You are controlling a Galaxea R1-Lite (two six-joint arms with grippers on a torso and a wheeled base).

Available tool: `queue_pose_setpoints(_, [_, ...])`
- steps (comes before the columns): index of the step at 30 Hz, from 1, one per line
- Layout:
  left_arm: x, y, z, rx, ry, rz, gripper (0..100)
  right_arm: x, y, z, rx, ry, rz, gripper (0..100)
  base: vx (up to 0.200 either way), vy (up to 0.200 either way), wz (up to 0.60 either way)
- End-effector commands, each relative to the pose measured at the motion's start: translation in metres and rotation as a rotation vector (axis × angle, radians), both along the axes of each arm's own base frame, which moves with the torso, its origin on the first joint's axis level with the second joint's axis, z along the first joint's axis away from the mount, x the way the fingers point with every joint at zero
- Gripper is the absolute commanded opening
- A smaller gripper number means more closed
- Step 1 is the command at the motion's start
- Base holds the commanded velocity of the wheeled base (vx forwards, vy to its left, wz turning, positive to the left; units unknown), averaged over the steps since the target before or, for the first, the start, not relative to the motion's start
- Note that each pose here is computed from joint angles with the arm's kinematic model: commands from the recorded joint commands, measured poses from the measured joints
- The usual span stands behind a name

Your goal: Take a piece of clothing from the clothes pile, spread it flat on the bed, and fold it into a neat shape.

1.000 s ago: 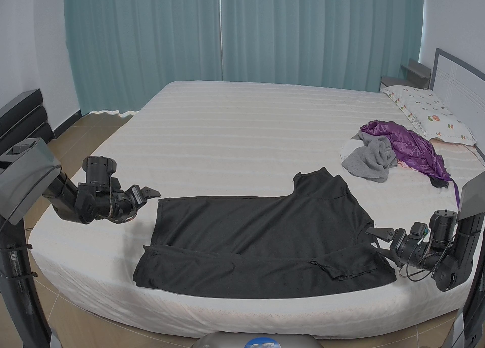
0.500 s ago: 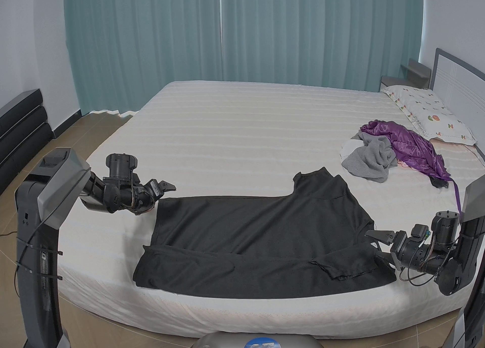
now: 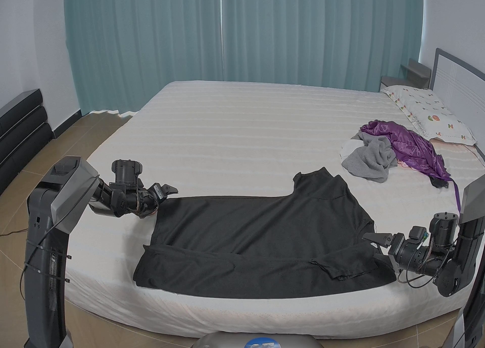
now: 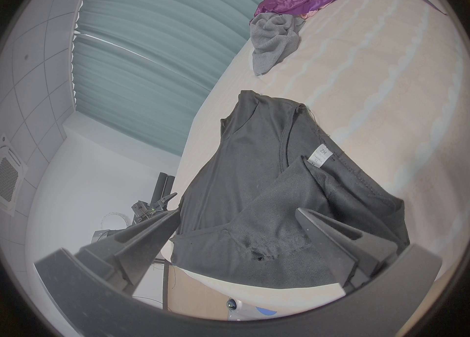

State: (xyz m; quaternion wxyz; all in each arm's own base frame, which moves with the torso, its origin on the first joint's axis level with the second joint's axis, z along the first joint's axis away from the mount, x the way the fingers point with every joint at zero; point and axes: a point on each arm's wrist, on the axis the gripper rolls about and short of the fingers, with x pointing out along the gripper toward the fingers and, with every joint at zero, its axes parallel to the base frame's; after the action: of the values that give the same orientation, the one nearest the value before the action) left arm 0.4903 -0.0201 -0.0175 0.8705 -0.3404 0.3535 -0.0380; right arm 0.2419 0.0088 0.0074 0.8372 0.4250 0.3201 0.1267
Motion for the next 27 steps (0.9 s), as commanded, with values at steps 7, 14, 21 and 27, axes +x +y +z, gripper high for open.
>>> queue_pose_setpoints(7, [0.0, -0.001, -0.006, 0.0, 0.015, -0.001, 0, 0.0, 0.0, 0.0, 0.0, -0.01, 0.001, 100, 0.0, 0.0, 0.0])
queue_pose_setpoints(14, [0.0, -0.001, -0.004, -0.02, 0.017, 0.015, 0, 0.0, 0.0, 0.0, 0.001, -0.006, 0.003, 100, 0.0, 0.0, 0.0])
queue_pose_setpoints(21, [-0.002, -0.001, -0.003, -0.026, 0.027, 0.022, 0, 0.003, 0.001, 0.003, -0.005, -0.03, 0.003, 100, 0.0, 0.0, 0.0])
queue_pose_setpoints(27, [-0.004, 0.0, 0.001, -0.058, 0.04, 0.048, 0, 0.014, 0.01, 0.005, -0.021, -0.074, 0.019, 100, 0.0, 0.0, 0.0])
